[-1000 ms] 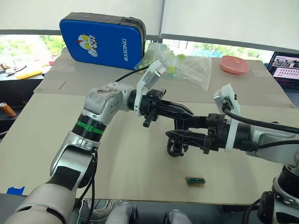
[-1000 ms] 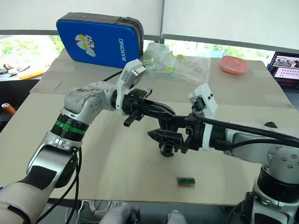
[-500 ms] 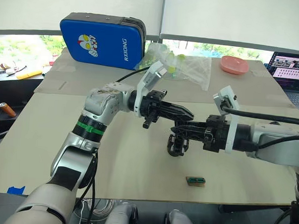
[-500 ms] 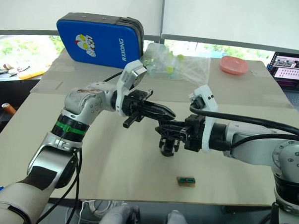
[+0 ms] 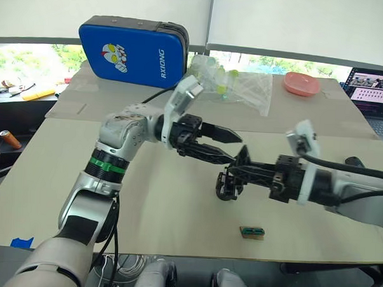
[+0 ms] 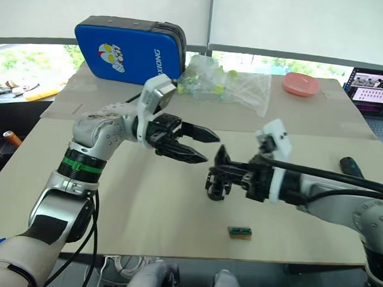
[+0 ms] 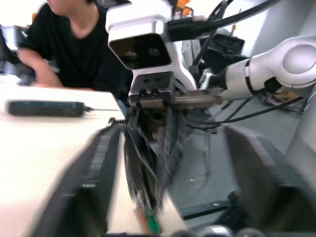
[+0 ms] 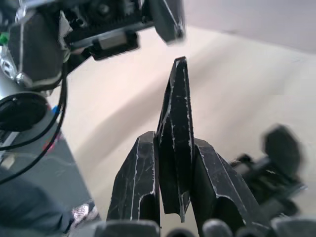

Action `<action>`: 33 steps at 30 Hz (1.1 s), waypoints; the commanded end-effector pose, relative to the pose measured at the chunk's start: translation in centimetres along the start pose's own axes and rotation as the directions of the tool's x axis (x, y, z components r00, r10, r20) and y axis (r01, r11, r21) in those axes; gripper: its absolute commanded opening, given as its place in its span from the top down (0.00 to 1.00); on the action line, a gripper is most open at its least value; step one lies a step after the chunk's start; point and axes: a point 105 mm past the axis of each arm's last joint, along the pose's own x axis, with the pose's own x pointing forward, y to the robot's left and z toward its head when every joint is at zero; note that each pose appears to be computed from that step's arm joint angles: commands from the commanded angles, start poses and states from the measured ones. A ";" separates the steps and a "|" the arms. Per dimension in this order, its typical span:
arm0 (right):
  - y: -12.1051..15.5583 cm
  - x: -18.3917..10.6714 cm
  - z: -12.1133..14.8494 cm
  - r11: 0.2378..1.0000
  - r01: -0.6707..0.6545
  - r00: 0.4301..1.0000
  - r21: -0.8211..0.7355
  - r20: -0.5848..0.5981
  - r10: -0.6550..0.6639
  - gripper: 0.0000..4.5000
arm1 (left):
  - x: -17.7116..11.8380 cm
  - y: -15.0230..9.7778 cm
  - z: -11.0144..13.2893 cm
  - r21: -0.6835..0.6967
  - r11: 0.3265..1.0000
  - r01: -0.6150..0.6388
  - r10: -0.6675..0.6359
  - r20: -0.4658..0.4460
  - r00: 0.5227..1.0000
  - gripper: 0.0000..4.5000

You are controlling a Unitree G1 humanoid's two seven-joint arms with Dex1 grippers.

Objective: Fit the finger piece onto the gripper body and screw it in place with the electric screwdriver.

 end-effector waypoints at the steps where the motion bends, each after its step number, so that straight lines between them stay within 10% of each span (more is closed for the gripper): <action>1: 0.3 -2.0 1.1 0.996 0.003 0.995 -0.094 0.097 0.007 0.90 | -2.9 1.7 -0.2 0.203 0.969 -0.144 0.158 -0.054 0.986 0.00; 13: 1.3 -4.1 -1.6 0.902 -0.058 0.960 -0.428 0.224 0.168 0.90 | -6.3 2.5 -10.2 0.230 0.951 -0.207 0.262 -0.238 0.935 0.00; 33: 0.0 -3.6 -3.7 0.864 -0.028 0.962 -0.503 0.221 0.160 0.90 | 3.6 4.2 -16.2 0.167 0.959 -0.230 0.267 -0.249 0.931 0.00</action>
